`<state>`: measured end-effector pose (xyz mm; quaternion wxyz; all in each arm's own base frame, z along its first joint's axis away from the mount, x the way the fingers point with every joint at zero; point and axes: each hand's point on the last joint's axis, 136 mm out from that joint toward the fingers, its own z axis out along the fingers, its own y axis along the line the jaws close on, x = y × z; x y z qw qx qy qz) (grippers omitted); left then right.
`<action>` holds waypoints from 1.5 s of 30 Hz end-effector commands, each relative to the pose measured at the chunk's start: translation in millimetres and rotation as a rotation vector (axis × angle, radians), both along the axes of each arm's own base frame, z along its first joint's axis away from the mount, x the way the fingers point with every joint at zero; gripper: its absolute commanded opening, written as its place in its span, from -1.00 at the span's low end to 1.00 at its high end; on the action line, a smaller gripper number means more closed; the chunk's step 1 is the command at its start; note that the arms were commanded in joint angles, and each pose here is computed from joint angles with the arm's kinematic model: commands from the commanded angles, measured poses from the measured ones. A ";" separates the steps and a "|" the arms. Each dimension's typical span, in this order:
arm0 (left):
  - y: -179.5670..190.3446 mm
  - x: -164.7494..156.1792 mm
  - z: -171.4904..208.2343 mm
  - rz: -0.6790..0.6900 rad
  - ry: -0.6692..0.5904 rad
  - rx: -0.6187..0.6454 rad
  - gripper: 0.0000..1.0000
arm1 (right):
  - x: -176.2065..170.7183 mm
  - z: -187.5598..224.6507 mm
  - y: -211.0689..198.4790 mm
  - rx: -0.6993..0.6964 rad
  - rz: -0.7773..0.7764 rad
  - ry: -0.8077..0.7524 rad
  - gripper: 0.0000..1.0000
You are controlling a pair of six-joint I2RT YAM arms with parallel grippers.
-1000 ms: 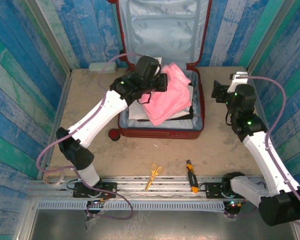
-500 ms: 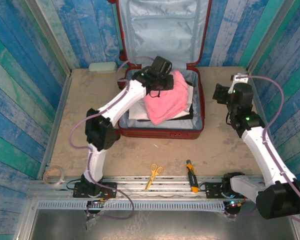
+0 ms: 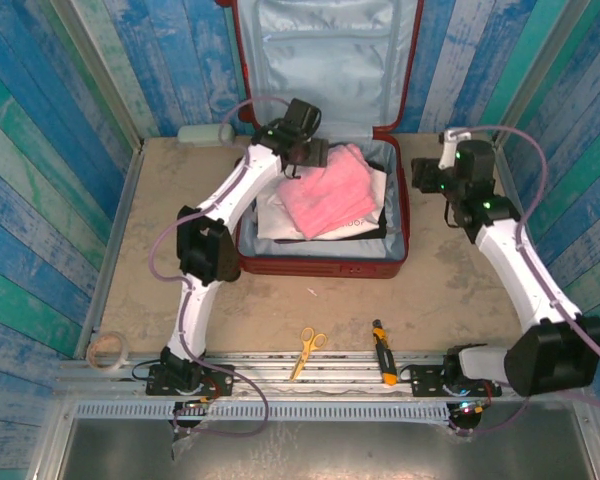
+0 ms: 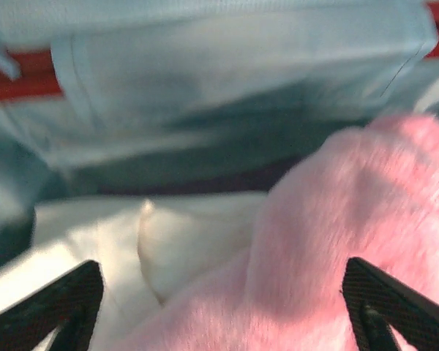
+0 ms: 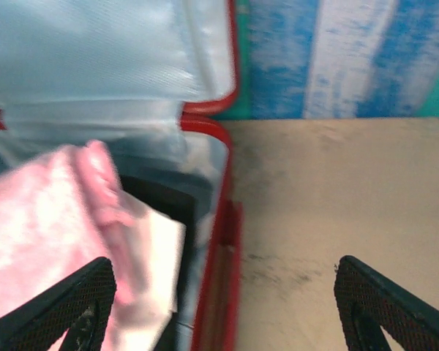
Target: Pack the luggage
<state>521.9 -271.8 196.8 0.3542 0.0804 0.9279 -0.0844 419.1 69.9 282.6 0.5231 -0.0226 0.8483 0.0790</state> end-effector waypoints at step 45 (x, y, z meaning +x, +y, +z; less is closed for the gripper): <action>91.3 -96.3 149.4 0.102 -0.458 -0.409 0.72 | 152.6 64.3 58.0 -0.010 0.205 -0.195 0.65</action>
